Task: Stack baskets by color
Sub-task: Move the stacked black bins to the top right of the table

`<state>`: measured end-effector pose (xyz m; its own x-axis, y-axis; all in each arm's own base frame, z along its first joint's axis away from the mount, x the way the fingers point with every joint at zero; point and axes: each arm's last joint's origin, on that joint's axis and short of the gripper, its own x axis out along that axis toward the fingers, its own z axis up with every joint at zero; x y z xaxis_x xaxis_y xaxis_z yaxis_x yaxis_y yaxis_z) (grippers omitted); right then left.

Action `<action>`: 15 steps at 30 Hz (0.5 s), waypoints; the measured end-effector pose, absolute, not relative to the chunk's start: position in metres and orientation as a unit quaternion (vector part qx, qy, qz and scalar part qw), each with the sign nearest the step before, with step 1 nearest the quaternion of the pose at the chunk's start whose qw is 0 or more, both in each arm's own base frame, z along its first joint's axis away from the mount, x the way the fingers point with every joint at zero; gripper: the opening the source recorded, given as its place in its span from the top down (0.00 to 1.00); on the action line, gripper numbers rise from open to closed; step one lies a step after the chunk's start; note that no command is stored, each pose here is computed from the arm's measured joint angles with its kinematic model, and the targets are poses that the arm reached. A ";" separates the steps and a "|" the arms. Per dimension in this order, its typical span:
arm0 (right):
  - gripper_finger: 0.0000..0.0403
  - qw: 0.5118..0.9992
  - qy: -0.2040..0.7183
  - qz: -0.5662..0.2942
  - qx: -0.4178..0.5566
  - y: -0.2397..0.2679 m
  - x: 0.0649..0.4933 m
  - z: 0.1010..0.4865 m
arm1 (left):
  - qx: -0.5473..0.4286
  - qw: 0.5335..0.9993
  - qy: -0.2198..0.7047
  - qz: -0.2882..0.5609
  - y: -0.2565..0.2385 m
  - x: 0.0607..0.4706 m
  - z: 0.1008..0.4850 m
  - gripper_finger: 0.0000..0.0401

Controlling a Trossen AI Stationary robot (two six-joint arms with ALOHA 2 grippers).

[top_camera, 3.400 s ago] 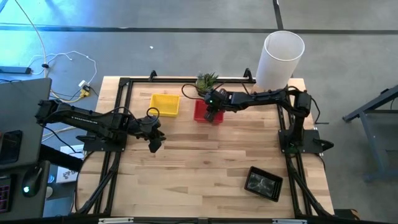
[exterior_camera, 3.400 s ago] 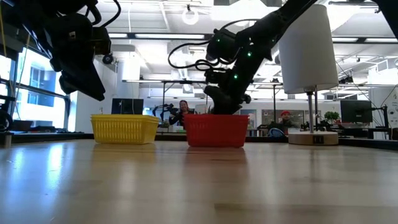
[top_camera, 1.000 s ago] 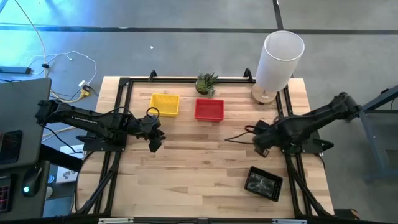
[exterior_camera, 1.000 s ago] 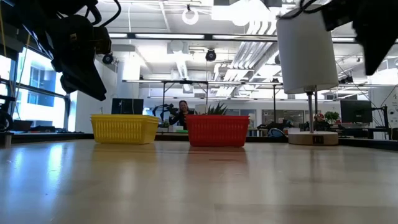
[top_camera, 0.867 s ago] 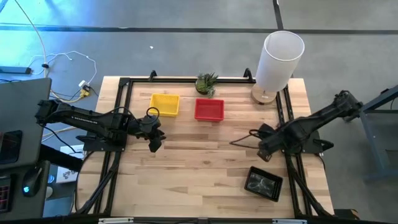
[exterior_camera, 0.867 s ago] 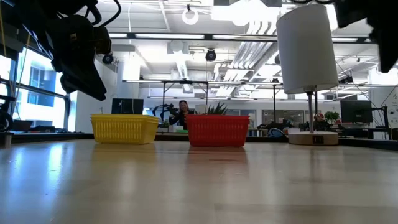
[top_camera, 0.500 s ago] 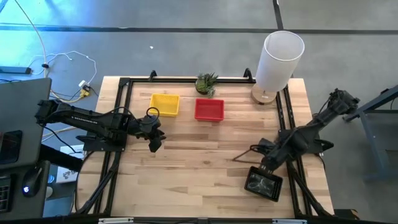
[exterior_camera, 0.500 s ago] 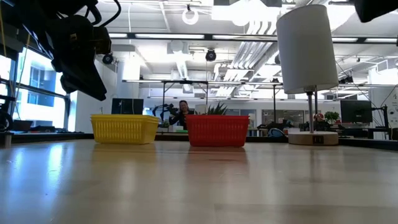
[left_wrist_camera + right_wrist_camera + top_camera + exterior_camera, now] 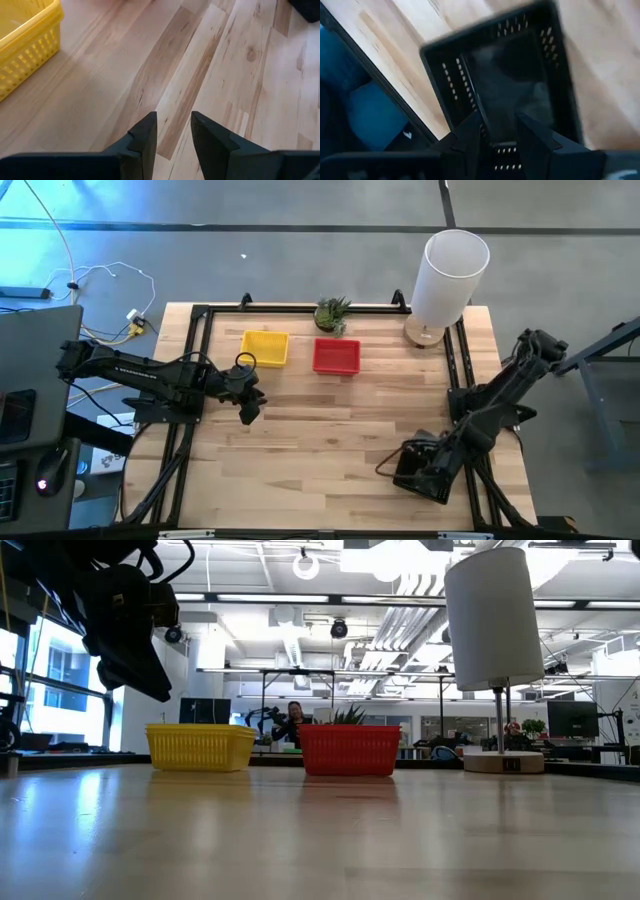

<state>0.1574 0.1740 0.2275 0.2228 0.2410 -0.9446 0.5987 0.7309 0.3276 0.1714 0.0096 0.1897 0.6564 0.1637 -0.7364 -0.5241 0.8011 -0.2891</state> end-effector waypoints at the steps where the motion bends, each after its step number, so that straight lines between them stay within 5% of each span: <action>1: 0.73 0.697 0.615 -0.129 0.345 0.177 0.157 0.225 | -0.247 0.876 0.365 0.196 0.010 0.171 0.190 0.73; 15: 0.73 0.636 0.673 -0.230 0.299 0.188 0.153 0.191 | -0.246 0.876 0.364 0.197 0.010 0.171 0.190 0.73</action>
